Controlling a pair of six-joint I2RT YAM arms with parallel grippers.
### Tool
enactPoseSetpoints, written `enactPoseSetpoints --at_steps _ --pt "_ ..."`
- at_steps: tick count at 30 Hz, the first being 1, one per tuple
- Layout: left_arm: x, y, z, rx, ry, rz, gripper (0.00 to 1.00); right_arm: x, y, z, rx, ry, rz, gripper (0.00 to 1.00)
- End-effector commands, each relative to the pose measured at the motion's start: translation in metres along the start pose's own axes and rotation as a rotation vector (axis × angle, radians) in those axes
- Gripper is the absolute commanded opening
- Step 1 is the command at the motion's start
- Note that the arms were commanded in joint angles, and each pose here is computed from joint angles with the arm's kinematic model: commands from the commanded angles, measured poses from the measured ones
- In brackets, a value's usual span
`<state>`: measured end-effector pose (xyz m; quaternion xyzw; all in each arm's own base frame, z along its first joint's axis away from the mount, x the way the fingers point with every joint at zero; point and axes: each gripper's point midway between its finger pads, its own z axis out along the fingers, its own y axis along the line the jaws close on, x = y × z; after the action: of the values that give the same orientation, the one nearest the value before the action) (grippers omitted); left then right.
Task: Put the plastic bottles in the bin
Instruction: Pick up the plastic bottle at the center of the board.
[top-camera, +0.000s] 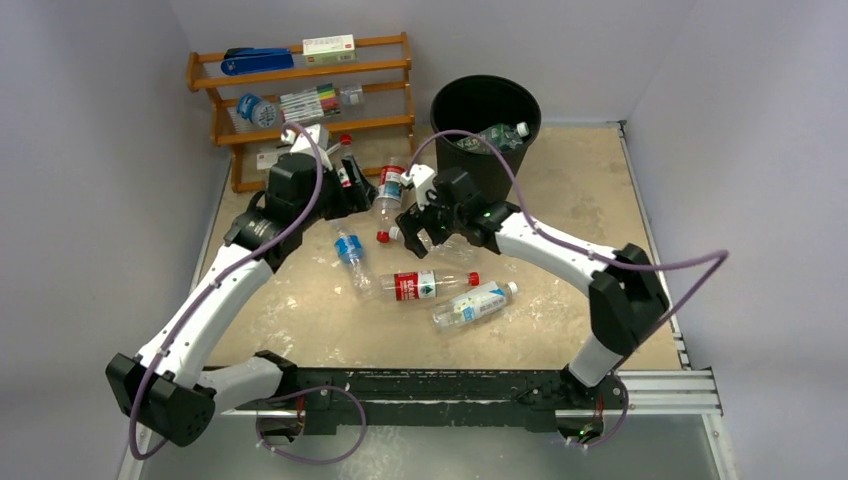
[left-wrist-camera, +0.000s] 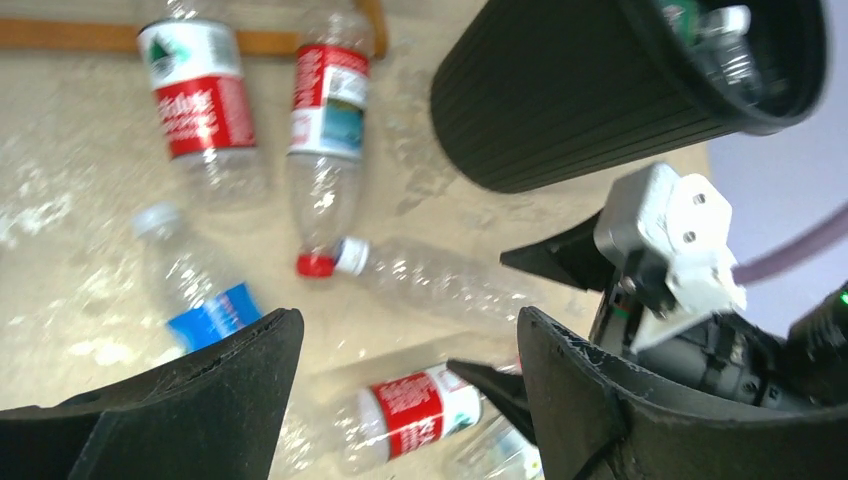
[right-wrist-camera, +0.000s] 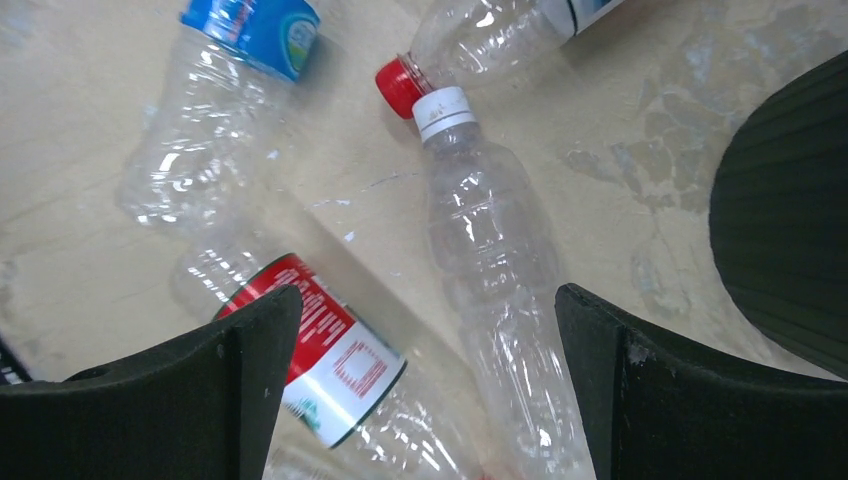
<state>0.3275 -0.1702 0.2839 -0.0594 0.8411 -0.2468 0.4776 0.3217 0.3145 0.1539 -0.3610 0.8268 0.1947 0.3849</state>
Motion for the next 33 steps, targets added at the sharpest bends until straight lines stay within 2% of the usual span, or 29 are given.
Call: enactPoseSetpoints --at_steps 1,12,15,18,20,22,29,33 --pt "0.017 0.032 -0.012 -0.124 -0.009 -0.04 0.79 -0.009 -0.008 0.027 0.036 -0.028 -0.09 0.99" --pt "0.058 0.061 -0.01 -0.191 0.037 -0.101 0.81 0.048 -0.027 0.09 0.09 0.148 -0.129 0.98" --pt "0.064 0.066 -0.01 -0.207 0.04 -0.107 0.81 0.06 -0.028 0.099 0.089 0.188 -0.133 0.88" --pt "0.067 0.07 -0.009 -0.224 0.043 -0.107 0.82 0.054 -0.028 0.095 0.089 0.174 -0.131 0.74" --pt "0.069 0.074 -0.008 -0.237 0.047 -0.107 0.82 0.046 -0.023 0.087 0.068 0.157 -0.129 0.6" --pt "0.074 0.078 -0.006 -0.253 0.059 -0.104 0.83 0.032 -0.019 0.076 0.056 0.128 -0.118 0.52" --pt "0.09 0.091 0.0 -0.293 0.084 -0.104 0.83 -0.068 -0.026 0.005 0.136 -0.098 -0.127 0.51" --pt "0.094 0.093 0.002 -0.296 0.088 -0.109 0.84 -0.139 -0.052 -0.051 0.211 -0.265 -0.104 0.51"
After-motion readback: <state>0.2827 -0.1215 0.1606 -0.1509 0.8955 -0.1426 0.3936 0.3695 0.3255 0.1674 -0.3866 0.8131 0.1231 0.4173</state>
